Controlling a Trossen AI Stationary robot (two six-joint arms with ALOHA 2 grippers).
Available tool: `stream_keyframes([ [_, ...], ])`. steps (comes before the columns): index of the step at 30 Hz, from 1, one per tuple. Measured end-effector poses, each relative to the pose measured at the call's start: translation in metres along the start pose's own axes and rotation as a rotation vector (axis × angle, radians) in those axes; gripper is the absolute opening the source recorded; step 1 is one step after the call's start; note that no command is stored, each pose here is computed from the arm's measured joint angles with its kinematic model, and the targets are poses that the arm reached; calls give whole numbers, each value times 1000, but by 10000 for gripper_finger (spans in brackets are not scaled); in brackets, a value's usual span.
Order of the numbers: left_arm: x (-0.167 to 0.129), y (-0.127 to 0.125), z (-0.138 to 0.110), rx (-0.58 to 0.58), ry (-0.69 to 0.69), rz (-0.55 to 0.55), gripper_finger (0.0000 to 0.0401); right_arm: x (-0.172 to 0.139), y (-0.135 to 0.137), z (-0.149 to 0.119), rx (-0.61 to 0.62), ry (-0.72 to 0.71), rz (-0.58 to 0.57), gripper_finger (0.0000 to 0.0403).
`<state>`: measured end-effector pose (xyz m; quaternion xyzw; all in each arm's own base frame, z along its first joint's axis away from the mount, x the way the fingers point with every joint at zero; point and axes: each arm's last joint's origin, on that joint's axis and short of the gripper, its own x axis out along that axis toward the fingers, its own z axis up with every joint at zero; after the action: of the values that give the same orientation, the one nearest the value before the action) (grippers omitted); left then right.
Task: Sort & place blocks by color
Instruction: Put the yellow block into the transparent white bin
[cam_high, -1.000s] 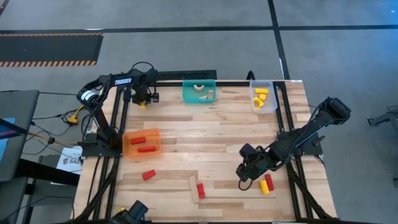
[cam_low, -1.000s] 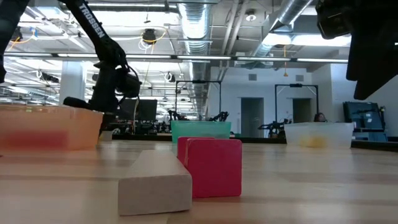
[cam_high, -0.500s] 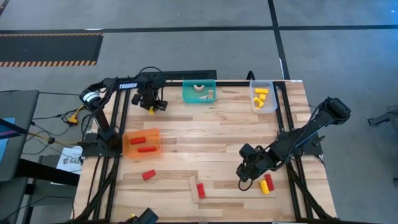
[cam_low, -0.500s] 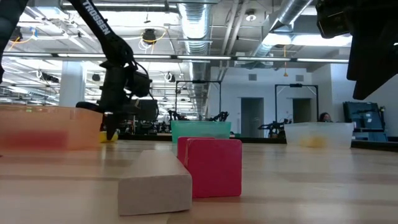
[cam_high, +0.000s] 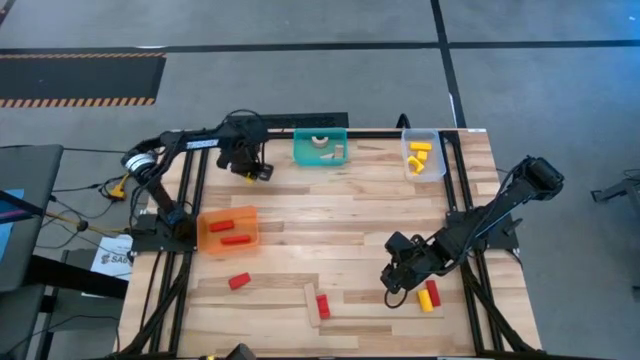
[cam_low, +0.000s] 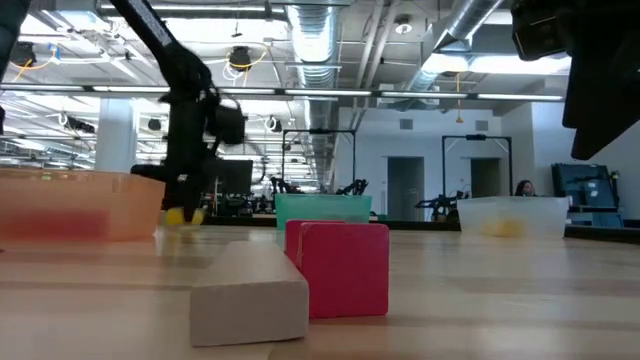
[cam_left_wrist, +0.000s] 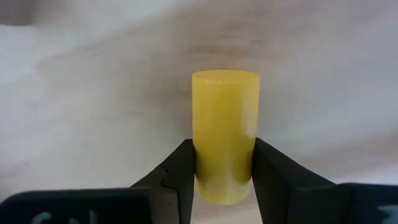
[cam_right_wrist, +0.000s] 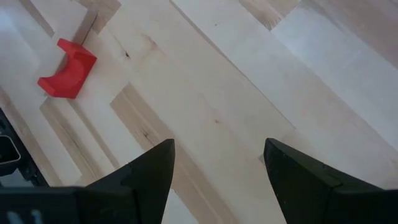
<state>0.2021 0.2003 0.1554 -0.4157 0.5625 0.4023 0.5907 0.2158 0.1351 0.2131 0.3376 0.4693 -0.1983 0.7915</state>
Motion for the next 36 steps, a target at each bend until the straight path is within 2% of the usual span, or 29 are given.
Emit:
stream_keyframes([
  [3, -46, -12, 6, 39, -178, -136, 98, -4, 0, -2, -9, 1, 15, 269],
  [6, -76, -27, -2, 86, -294, -279, 98, -14, 1, -5, -17, -28, 46, 269],
  [9, -109, -59, -11, 155, -494, -522, 98, -28, 0, -10, -10, -91, 80, 269],
  [11, -121, -82, -16, 193, -595, -647, 98, -37, 0, -13, 1, -142, 106, 269],
  [16, -104, -146, -13, 221, -698, -910, 98, -60, -2, -17, 11, -221, 199, 269],
  [19, -74, -182, 1, 192, -640, -1059, 98, -72, -2, -17, 26, -237, 274, 269],
  [22, -53, -222, 24, 205, -578, -1147, 98, -81, 0, -17, 48, -245, 343, 269],
  [25, -50, -262, 52, 255, -563, -1179, 98, -83, 2, -17, 61, -248, 371, 269],
  [30, -35, -314, 95, 277, -551, -1129, 98, -81, 2, -17, 90, -242, 365, 269],
  [34, -33, -338, 115, 303, -577, -1130, 98, -77, 2, -17, 95, -256, 344, 269],
  [36, -19, -344, 115, 273, -624, -1221, 98, -78, 2, -17, 99, -259, 341, 269],
])
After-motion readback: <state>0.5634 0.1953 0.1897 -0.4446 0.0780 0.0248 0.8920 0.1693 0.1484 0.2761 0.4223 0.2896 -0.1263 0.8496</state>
